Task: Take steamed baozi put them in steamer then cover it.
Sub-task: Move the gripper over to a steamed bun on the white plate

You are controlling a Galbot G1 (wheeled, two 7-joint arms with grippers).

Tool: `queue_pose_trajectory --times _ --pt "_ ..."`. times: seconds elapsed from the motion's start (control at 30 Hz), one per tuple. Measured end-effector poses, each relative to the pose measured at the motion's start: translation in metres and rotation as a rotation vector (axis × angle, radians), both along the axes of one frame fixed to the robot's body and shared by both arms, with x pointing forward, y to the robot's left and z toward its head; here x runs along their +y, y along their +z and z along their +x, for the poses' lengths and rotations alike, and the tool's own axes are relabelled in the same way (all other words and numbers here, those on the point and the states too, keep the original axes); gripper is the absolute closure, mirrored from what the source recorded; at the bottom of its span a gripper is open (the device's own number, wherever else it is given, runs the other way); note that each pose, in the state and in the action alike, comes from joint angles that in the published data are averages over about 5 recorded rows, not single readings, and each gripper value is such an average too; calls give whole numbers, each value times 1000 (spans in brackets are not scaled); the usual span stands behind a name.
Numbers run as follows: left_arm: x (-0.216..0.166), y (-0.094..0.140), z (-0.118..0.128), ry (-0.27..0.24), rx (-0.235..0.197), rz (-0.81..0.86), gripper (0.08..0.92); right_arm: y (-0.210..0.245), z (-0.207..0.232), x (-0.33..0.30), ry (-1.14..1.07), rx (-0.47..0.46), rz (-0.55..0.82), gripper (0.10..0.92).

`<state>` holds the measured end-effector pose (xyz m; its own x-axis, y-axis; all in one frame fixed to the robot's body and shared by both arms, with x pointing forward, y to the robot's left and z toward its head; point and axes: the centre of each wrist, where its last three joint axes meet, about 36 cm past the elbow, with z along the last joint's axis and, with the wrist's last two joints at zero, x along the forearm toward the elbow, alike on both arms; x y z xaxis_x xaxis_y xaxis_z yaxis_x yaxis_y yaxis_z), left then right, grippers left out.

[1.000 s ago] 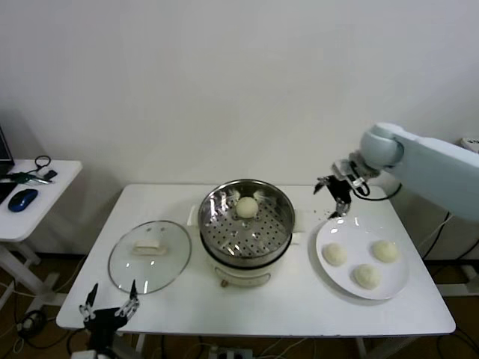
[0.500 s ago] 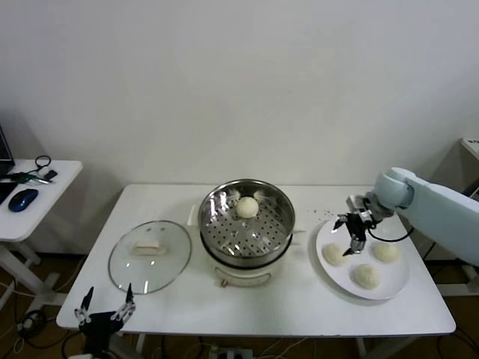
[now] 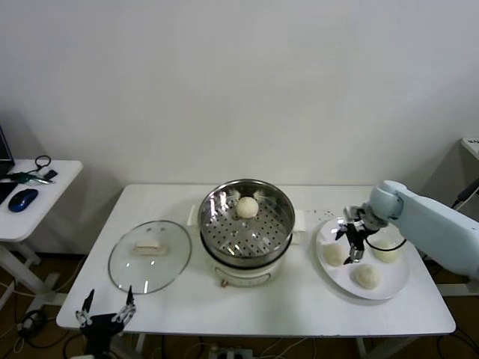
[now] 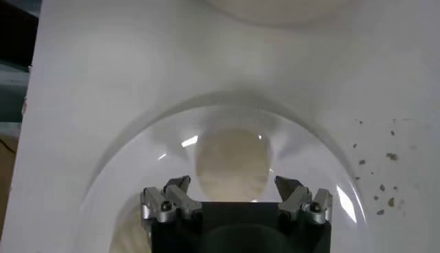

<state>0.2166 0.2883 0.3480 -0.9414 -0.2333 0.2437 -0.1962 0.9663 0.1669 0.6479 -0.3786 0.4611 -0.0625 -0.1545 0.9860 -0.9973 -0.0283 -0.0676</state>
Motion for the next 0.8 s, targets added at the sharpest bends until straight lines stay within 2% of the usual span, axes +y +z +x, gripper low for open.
queue_pose_trajectory --times 0.23,0.53,0.8 --pt "0 -2 0 0 4 4 177 -13 6 6 5 8 -14 203" --pt "-1 -3 1 -2 4 8 177 -20 11 13 10 15 -10 301" --pt "-1 -4 0 -4 6 9 177 -15 12 11 8 14 -5 334"
